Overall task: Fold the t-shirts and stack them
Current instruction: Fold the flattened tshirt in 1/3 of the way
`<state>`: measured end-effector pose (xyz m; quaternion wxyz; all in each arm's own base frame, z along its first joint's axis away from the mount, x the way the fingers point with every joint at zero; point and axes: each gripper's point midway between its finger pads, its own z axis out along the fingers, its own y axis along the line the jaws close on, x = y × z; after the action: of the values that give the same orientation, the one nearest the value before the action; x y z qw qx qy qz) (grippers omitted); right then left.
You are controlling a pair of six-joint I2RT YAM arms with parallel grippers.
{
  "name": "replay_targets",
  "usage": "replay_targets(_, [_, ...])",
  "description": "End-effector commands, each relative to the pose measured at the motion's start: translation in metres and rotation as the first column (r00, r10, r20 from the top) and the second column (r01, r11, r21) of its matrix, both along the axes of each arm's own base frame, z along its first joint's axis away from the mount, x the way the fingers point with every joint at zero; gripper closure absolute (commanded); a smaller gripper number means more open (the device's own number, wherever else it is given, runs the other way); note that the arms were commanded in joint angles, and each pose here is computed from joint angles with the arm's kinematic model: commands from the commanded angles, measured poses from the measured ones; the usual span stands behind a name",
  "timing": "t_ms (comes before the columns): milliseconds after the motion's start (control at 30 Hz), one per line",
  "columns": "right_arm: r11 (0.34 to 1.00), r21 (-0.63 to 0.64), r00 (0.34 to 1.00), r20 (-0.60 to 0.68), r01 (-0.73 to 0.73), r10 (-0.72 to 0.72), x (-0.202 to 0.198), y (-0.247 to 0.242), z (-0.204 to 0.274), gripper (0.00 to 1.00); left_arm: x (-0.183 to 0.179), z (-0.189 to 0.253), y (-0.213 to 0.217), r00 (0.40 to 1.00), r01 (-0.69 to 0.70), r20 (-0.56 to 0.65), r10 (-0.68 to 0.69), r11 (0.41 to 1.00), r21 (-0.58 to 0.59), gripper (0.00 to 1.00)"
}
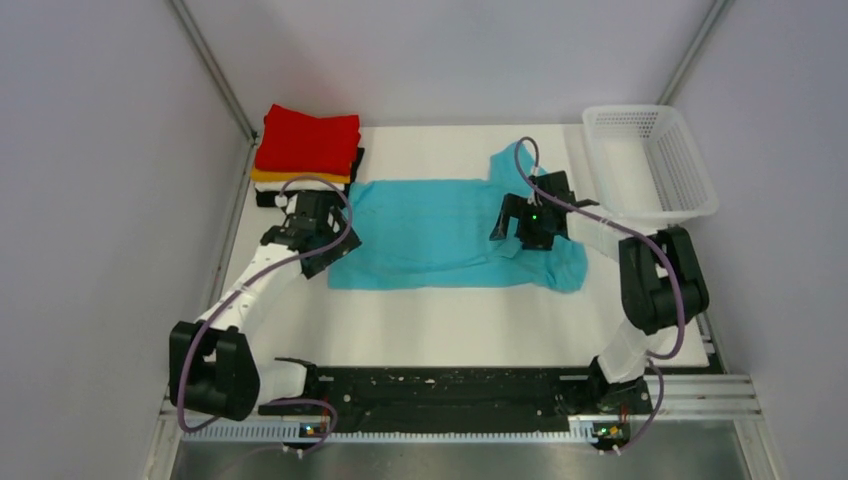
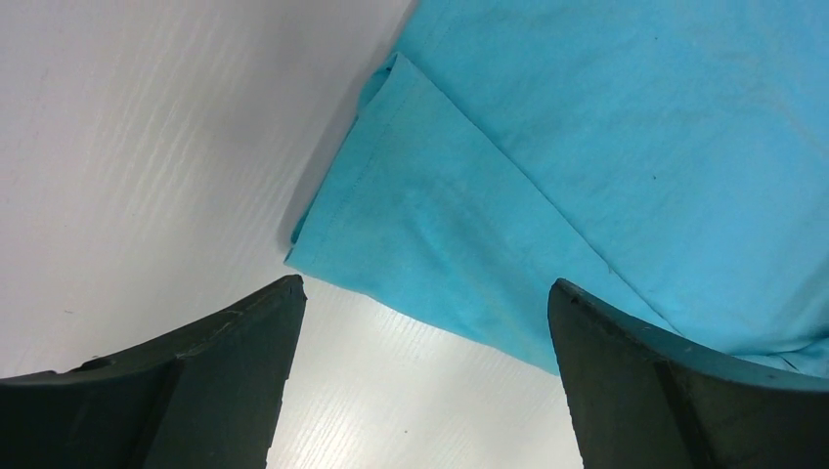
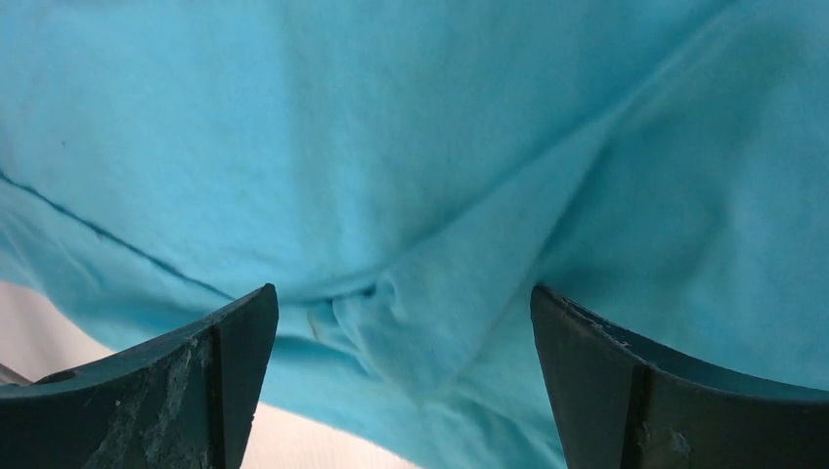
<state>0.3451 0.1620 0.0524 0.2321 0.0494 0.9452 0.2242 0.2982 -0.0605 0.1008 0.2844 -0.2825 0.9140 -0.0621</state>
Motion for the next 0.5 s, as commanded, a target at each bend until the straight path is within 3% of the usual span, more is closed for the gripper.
replay_targets(0, [0.995,0.091,0.992,0.125,-0.036,0.025,0.056,0.040,0.032,0.01,-0.005,0.009,0.007,1.000,-0.005,0.030,0.005,1.000,0.029,0.01])
replay_targets(100, [0.994,0.109,0.985,0.175,-0.027,0.007,0.082,0.058,0.052,0.01,-0.006,0.012,0.008,0.999,-0.011,0.038,0.010,1.000,0.029,0.01])
replay_targets(267, [0.988,0.106,0.975,0.181,0.112,-0.130,0.109,0.053,0.074,0.01,0.001,0.017,-0.003,0.998,0.016,0.063,-0.014,1.000,-0.017,0.01])
replay_targets(467, [0.983,-0.096,0.978,0.150,0.158,-0.142,0.056,0.004,0.063,0.01,0.011,0.007,-0.022,0.996,0.076,0.052,-0.072,0.994,-0.077,0.01])
